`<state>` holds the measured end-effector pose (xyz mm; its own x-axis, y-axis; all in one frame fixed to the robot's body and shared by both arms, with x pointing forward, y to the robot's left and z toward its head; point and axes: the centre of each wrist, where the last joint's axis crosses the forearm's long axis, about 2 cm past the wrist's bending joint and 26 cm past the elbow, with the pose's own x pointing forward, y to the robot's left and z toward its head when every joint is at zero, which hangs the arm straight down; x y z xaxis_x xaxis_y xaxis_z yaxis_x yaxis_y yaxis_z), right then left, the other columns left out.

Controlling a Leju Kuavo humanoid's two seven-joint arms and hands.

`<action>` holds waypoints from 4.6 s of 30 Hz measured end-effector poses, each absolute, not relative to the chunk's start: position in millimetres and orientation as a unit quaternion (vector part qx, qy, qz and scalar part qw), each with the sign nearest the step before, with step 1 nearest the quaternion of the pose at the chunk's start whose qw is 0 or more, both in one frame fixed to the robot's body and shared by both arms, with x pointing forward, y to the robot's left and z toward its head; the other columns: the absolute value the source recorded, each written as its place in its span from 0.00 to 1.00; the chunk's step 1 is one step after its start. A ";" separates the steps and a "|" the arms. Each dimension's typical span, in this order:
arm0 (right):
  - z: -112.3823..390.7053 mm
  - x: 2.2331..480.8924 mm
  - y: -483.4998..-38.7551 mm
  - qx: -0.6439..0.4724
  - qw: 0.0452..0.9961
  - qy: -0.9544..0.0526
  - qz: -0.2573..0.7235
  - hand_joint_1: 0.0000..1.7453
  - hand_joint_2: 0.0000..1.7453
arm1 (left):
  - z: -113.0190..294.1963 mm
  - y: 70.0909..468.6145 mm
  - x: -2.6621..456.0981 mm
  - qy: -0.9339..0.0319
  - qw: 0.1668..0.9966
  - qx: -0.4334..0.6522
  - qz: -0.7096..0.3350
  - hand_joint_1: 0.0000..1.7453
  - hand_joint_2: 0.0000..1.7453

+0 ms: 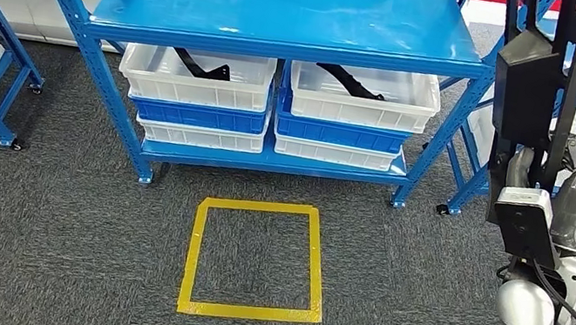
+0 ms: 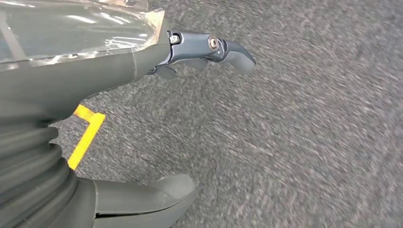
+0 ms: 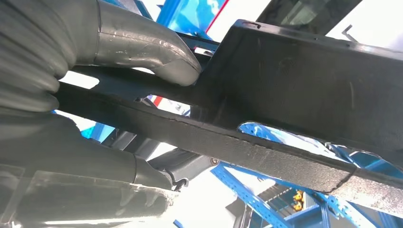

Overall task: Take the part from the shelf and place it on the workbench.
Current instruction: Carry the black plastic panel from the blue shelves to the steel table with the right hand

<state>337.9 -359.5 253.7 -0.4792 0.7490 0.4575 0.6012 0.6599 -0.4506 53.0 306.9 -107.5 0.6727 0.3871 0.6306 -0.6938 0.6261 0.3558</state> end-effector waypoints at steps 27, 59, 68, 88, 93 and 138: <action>245.8 338.9 -369.1 -0.386 0.337 -0.850 0.120 1.00 1.00 | -109.6 304.7 38.5 -0.236 0.869 0.300 0.314 0.00 1.00; 239.8 336.7 -377.0 -0.396 0.343 -0.844 0.116 1.00 1.00 | -109.5 302.3 40.7 -0.247 0.867 0.296 0.314 0.00 1.00; 249.4 347.5 -372.0 -0.400 0.329 -0.848 0.111 1.00 1.00 | -108.7 301.4 46.0 -0.246 0.863 0.302 0.321 0.00 1.00; 254.1 363.2 -353.8 -0.401 0.334 -0.847 0.100 1.00 1.00 | -107.8 296.9 52.7 -0.252 0.859 0.299 0.332 0.00 1.00; 253.7 364.1 -351.8 -0.400 0.336 -0.847 0.102 1.00 1.00 | -107.4 297.6 54.3 -0.253 0.855 0.302 0.337 0.00 1.00; 251.8 355.1 -357.2 -0.363 0.362 -0.856 0.063 1.00 1.00 | -106.2 297.9 52.6 -0.261 0.835 0.319 0.364 0.00 1.00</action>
<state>355.1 -357.2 251.8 -0.4744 0.6680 0.5734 0.5765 0.7280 -0.3711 52.6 297.9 -106.2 0.5978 0.4414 0.6692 -0.7754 0.5302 0.3429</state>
